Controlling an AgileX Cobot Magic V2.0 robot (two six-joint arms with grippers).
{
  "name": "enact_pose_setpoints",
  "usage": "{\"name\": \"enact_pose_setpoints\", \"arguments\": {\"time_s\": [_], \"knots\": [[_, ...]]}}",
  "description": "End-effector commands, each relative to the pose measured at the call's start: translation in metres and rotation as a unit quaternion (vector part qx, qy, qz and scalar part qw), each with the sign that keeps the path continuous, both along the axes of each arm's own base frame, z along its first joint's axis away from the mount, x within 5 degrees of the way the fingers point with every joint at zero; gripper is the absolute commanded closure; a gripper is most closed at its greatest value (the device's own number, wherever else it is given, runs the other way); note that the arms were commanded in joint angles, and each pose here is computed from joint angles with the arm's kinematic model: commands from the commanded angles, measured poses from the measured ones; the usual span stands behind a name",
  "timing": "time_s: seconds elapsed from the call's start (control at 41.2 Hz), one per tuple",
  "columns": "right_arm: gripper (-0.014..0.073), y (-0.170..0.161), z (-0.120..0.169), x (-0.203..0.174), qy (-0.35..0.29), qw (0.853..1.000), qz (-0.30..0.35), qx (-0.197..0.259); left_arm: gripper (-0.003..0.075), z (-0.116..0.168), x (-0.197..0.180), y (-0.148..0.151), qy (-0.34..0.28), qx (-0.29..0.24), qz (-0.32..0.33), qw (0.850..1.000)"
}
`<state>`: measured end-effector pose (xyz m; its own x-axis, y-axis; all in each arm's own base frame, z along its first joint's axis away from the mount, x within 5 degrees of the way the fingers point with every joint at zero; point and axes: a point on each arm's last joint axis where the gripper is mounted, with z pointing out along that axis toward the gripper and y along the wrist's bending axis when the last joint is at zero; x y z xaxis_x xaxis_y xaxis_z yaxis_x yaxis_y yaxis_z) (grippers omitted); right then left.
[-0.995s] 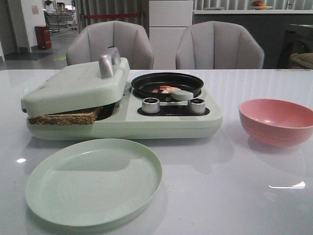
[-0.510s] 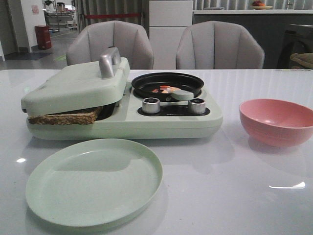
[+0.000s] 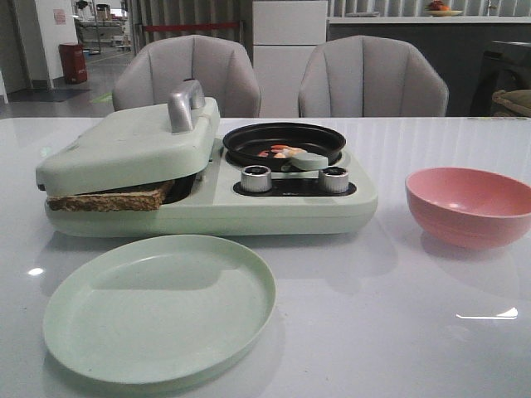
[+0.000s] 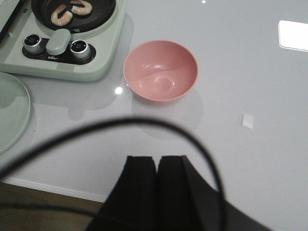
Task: Make breakfast with bread and shrimp
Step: 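Open the right gripper and lift it away from the bowl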
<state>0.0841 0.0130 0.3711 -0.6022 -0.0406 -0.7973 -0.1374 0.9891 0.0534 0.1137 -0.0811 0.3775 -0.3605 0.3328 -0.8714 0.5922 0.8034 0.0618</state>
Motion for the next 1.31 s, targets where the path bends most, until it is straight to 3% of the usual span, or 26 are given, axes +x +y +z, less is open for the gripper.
{"name": "enact_pose_setpoints", "arguments": {"time_s": [0.0,0.121,0.898,1.092,1.286], "knots": [[0.0589,-0.001,0.011,0.002,-0.041,0.999,-0.006,0.0,0.0619,0.015,0.001,-0.002,-0.039,-0.031,-0.004,0.999],[0.0632,-0.001,0.011,0.002,-0.041,0.999,-0.006,0.0,0.0619,0.015,0.001,-0.002,-0.039,-0.031,-0.004,0.999],[0.0632,-0.001,0.014,0.004,-0.055,0.998,-0.008,0.001,0.0619,0.016,-0.001,0.001,-0.05,-0.029,-0.002,0.998],[0.0632,-0.001,0.014,0.004,-0.055,0.998,-0.008,0.001,0.0619,-0.002,-0.005,0.029,-0.12,-0.028,0.071,0.99],[0.0632,-0.001,0.014,0.004,-0.055,0.998,-0.008,0.001,0.0619,-0.054,-0.024,0.061,-0.203,-0.036,0.169,0.964]]}}
